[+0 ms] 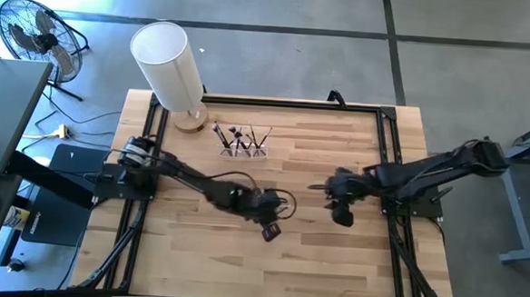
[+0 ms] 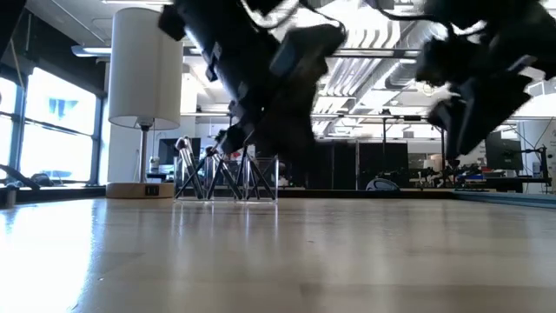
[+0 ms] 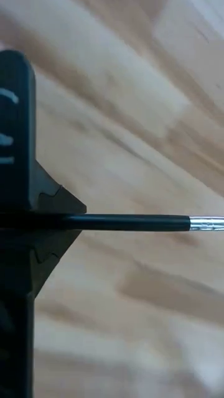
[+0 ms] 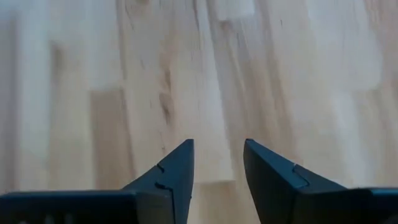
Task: Pick & Place Makeup Supplies
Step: Put the black makeup brush into the transparent organizer
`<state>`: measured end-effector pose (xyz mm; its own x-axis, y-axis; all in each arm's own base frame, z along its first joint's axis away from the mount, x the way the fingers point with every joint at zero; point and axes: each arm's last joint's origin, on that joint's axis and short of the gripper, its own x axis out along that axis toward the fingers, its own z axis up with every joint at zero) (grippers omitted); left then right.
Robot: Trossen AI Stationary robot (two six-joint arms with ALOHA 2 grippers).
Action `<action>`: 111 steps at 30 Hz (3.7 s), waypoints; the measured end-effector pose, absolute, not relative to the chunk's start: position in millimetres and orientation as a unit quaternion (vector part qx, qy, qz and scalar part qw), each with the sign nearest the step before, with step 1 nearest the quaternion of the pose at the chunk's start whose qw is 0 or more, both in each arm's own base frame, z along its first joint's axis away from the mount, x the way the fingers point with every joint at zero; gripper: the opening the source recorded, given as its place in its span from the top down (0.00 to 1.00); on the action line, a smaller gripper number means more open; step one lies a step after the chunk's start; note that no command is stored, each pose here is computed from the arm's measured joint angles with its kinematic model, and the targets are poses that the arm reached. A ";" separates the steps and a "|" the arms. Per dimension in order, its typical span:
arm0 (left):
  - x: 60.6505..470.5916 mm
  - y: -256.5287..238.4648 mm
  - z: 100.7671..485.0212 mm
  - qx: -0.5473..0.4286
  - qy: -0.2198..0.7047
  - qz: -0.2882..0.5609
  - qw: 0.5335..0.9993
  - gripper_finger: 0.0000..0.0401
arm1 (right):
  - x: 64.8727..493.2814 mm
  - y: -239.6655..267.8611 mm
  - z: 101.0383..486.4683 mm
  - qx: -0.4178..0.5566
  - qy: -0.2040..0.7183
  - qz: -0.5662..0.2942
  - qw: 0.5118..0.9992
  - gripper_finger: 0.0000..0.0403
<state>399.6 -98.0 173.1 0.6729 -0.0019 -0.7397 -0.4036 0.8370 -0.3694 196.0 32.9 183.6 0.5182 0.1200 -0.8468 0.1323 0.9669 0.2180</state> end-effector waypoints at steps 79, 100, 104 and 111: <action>342.7 -25.7 325.9 -0.065 0.234 0.045 0.969 0.95 | 209.0 22.4 256.4 0.086 0.068 -0.092 0.990 0.97; 160.5 3.8 210.1 -0.084 0.109 0.061 0.989 1.00 | 346.9 -41.7 261.8 0.017 0.056 -0.120 0.991 0.97; 148.4 3.7 193.8 -0.084 0.113 0.061 0.988 1.00 | 370.8 -53.3 274.6 -0.002 0.055 -0.116 0.992 0.96; 128.9 3.1 178.4 -0.089 0.112 0.053 0.988 1.00 | 392.0 -74.7 285.7 -0.002 0.066 -0.125 0.990 0.97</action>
